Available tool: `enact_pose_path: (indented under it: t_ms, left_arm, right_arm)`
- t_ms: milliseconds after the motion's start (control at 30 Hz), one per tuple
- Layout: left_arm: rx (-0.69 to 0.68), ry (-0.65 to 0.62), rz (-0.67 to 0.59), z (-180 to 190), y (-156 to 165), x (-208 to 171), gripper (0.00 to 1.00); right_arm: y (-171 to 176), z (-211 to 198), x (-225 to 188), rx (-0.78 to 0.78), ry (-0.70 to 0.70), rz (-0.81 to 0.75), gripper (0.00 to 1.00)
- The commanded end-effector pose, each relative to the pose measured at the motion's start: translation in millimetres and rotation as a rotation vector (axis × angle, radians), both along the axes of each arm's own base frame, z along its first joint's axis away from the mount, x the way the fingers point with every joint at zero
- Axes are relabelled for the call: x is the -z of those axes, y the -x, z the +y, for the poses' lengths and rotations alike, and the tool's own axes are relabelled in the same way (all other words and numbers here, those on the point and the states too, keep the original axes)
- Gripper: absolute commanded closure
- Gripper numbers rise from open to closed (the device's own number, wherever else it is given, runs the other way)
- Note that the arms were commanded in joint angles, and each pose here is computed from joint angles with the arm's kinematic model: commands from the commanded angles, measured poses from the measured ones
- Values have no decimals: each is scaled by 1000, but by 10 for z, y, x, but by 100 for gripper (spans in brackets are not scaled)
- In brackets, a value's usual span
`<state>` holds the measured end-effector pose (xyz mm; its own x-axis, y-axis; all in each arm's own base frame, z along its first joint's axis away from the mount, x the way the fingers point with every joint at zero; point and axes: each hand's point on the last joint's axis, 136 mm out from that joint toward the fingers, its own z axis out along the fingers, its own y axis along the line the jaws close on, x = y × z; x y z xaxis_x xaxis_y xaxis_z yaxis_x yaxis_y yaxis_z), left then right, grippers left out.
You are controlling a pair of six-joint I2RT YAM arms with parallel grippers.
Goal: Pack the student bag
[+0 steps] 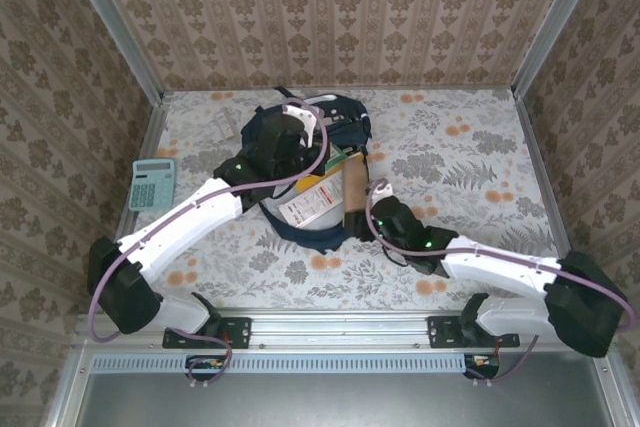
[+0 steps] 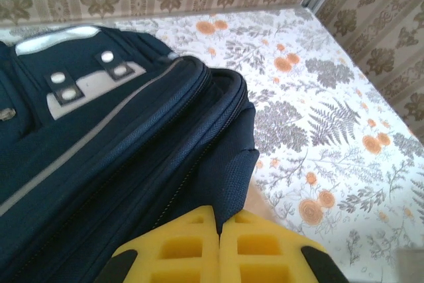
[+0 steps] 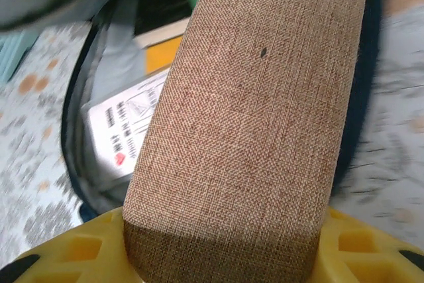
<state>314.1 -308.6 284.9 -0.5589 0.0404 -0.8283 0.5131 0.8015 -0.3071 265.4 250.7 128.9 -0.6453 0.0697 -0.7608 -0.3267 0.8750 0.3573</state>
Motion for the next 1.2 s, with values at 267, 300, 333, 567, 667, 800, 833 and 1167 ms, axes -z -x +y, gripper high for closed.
enact_pose_path:
  t_ms: [267, 300, 333, 567, 667, 800, 833, 1167]
  left_arm:
    - [32, 129, -135, -48, 82, -858, 96]
    - [33, 127, -136, -49, 83, -866, 96]
    - [32, 126, -135, -51, 85, -866, 96]
    - [39, 126, -125, -93, 98, -842, 96]
    - [42, 124, -123, -109, 109, -833, 96]
    - [44, 124, -125, -120, 125, -848, 96]
    - [45, 121, -127, -122, 128, -845, 96]
    - [34, 108, -124, -110, 110, -774, 96]
  right_arm:
    - [-202, 1196, -83, -245, -142, -23, 54]
    - [-231, 1277, -63, -253, -150, -19, 53]
    - [-254, 1357, -48, -261, -157, -16, 53]
    - [-484, 1704, 80, -258, -170, -7, 52]
    - [-624, 1760, 108, -229, -164, -19, 52]
    - [-825, 1790, 199, -189, -161, -14, 41]
    - [-872, 1786, 226, -179, -152, -12, 32]
    - [-753, 1595, 174, -157, -132, -29, 7]
